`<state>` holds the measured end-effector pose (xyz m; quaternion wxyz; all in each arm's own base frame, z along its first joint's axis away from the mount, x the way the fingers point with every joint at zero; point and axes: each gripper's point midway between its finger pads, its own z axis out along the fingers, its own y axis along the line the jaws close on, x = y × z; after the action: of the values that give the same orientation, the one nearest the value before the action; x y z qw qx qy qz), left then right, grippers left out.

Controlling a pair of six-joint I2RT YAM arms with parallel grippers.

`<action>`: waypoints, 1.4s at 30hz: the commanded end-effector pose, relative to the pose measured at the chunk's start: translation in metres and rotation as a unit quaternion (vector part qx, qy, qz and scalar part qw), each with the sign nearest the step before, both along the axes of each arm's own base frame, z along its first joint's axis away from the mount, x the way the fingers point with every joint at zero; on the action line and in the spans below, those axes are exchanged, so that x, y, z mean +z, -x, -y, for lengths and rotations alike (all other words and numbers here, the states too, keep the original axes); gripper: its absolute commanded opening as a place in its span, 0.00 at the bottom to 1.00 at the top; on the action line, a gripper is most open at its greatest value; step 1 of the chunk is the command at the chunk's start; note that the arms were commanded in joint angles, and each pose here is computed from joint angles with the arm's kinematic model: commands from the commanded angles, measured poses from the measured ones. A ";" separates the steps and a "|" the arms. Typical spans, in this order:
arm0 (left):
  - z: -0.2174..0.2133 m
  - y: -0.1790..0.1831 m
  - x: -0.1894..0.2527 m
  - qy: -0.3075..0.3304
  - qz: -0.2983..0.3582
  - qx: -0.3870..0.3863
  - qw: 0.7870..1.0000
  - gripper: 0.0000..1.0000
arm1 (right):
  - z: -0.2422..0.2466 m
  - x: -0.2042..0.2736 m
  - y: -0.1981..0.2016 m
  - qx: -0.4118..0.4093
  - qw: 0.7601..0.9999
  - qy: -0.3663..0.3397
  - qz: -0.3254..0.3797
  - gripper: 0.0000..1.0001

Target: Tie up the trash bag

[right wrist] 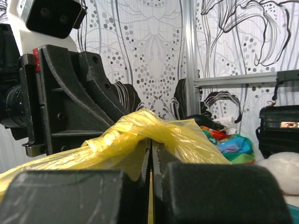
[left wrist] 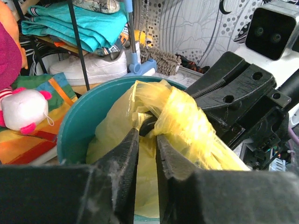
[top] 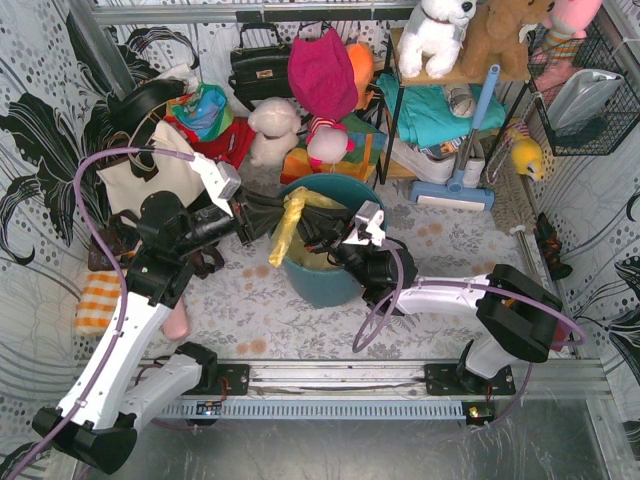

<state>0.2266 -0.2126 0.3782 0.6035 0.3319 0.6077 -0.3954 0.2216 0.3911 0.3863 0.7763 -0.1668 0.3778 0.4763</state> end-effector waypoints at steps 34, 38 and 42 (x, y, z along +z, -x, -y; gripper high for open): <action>-0.035 0.019 0.050 0.089 0.068 0.098 0.989 0.45 | -0.005 0.057 0.017 -0.033 0.988 -0.027 0.147 0.00; -0.037 0.014 0.060 0.169 0.053 0.108 0.978 0.44 | -0.005 0.057 0.017 -0.032 0.988 -0.028 0.146 0.00; -0.034 0.004 0.067 0.234 0.011 0.101 0.967 0.42 | -0.004 0.057 0.018 -0.033 0.988 -0.027 0.146 0.00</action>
<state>0.2160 -0.1814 0.4093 0.6894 0.1987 0.5694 -0.4014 0.2173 0.4096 0.4125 0.8272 -0.2305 0.3057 0.4113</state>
